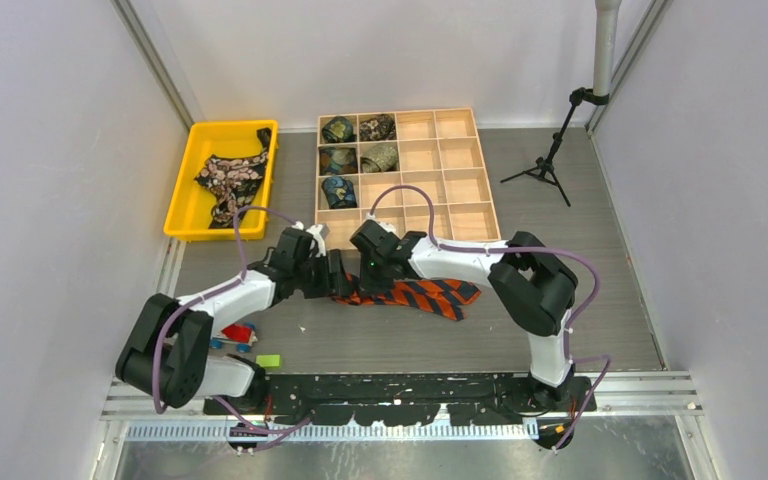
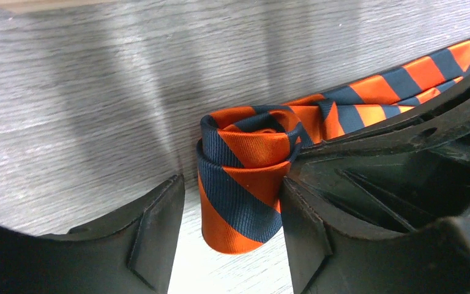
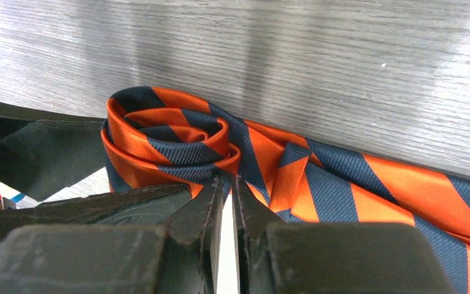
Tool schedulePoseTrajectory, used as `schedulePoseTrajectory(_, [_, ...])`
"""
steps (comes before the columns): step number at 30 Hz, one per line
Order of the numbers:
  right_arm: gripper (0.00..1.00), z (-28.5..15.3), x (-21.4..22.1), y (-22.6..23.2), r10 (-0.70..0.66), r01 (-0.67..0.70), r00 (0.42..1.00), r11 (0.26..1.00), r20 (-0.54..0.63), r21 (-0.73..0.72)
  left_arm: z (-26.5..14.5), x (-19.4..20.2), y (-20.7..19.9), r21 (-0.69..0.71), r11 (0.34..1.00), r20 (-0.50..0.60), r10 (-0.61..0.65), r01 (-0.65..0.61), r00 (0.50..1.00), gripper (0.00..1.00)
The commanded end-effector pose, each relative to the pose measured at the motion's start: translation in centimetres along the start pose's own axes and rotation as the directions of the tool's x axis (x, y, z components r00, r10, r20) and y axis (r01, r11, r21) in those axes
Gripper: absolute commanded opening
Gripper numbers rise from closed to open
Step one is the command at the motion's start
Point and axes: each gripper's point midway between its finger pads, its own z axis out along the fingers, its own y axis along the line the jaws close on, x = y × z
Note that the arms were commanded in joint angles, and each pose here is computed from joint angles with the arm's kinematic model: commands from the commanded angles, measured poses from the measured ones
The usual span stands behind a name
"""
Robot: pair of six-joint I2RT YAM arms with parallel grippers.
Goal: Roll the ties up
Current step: Roll the tie at the center of the board.
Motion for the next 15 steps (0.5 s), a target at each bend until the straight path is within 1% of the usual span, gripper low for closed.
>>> schedulePoseTrajectory(1, [0.17,-0.8,-1.2,0.3,-0.002,0.002,0.999,1.000,0.047,-0.011,0.5,-1.1,-1.3,0.086,0.996,0.017,-0.017,0.015,1.000,0.58])
schedulePoseTrajectory(4, [0.16,-0.7,-1.3,0.3,0.002,-0.002,0.999,1.000,0.045,-0.016,0.7,-1.0,-1.5,0.108,0.994,0.015,-0.019,0.017,1.000,0.54])
schedulePoseTrajectory(9, [0.16,-0.9,-1.6,0.9,0.004,-0.003,0.999,0.999,0.051,-0.032,0.8,-0.7,-1.4,0.109,0.994,0.005,-0.028,0.027,1.000,0.39])
schedulePoseTrajectory(12, [0.17,-1.9,-2.3,1.6,0.002,0.002,0.998,0.999,0.066,-0.051,0.6,-0.8,-1.2,0.089,0.996,0.010,-0.033,0.032,0.999,0.35])
schedulePoseTrajectory(15, [0.17,-3.3,-2.7,2.2,-0.009,0.014,0.997,0.998,0.078,-0.066,0.1,-0.7,-0.7,0.049,0.998,0.005,-0.043,0.043,0.999,0.33])
